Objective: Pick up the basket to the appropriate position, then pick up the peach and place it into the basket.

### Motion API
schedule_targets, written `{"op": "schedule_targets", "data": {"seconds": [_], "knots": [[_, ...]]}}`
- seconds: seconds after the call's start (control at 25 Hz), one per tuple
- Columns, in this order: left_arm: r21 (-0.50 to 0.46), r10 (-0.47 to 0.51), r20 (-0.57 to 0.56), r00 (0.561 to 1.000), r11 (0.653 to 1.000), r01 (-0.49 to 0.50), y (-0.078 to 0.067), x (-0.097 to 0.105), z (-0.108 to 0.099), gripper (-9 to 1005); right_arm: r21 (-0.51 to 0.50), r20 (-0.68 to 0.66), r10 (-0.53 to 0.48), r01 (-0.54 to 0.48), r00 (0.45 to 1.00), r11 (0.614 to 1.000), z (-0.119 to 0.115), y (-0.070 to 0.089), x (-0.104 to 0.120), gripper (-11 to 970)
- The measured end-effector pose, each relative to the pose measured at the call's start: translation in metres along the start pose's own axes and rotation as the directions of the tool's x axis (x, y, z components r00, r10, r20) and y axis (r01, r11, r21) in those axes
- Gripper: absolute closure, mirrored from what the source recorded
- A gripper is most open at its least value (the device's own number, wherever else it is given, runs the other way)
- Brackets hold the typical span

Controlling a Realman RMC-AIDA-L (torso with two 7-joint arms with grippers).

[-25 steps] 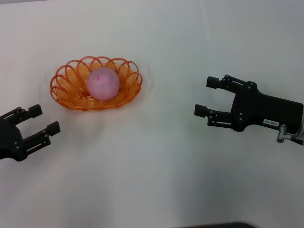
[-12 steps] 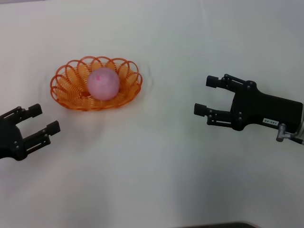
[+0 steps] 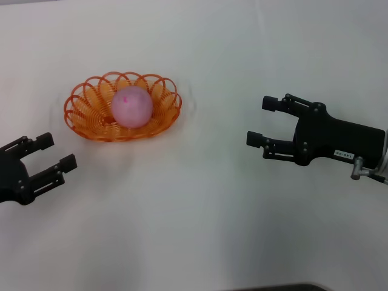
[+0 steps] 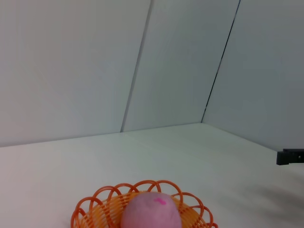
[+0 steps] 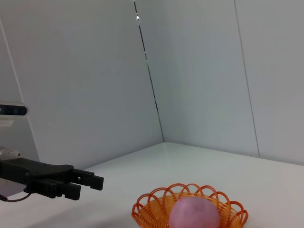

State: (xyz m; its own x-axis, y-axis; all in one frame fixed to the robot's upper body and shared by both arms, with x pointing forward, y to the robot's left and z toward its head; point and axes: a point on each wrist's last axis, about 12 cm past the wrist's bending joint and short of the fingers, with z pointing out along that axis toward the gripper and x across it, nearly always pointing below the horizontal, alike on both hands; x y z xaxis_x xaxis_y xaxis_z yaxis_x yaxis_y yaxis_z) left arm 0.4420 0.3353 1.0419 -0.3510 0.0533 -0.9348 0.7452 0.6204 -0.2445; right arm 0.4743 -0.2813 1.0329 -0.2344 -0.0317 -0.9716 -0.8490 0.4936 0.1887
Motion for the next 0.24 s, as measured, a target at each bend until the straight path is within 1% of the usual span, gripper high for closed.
{"op": "schedule_targets", "data": {"seconds": [0.24], "knots": [[0.001, -0.002, 0.001, 1.0, 1.0, 0.002, -0.0001, 0.0002, 0.0002, 288, -0.002, 0.002, 0.001, -0.001, 1.0, 1.0, 0.0012, 0.0004, 0.0, 63]]}}
